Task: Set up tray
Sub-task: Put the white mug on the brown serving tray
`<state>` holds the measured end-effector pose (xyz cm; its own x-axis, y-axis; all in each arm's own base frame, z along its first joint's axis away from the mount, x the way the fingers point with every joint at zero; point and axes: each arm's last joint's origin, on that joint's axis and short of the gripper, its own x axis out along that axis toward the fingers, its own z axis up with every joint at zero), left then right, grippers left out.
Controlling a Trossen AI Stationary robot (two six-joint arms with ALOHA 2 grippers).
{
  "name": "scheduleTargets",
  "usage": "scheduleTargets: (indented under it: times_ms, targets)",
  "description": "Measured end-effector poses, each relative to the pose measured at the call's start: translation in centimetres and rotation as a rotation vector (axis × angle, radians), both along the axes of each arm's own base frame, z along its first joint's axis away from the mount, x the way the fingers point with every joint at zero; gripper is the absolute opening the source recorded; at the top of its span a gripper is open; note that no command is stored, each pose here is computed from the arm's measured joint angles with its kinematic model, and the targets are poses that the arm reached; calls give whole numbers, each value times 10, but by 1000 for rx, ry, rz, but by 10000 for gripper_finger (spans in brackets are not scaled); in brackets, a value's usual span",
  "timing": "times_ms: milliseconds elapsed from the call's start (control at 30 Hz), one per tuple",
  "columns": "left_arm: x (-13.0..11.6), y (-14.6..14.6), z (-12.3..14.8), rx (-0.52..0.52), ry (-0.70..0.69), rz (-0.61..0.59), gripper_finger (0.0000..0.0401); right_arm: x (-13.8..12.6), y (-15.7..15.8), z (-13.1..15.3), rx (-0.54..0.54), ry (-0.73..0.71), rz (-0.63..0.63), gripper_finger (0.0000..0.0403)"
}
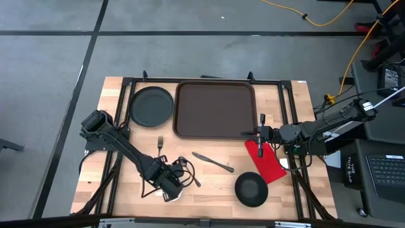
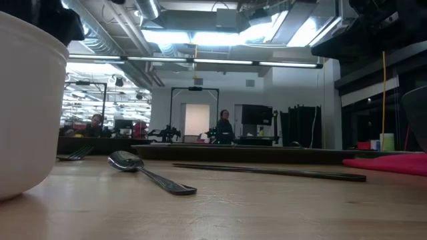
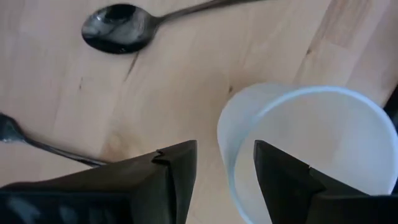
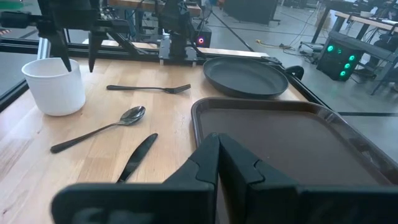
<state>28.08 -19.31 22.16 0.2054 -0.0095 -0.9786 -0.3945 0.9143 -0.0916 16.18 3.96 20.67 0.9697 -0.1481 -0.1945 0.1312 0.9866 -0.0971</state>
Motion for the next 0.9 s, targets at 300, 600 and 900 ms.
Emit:
scheduleTargets:
  times_ms: [300, 600, 900]
  targets:
    - [1, 2, 0, 4, 4, -55, 128, 0, 0, 0, -1, 1, 0, 14]
    - [2, 2, 0, 30, -15, -92, 73, 0, 0, 0, 0, 1, 0, 14]
    - [2, 2, 1, 26, -7, -166, 5, 0, 0, 0, 2, 0, -1, 14]
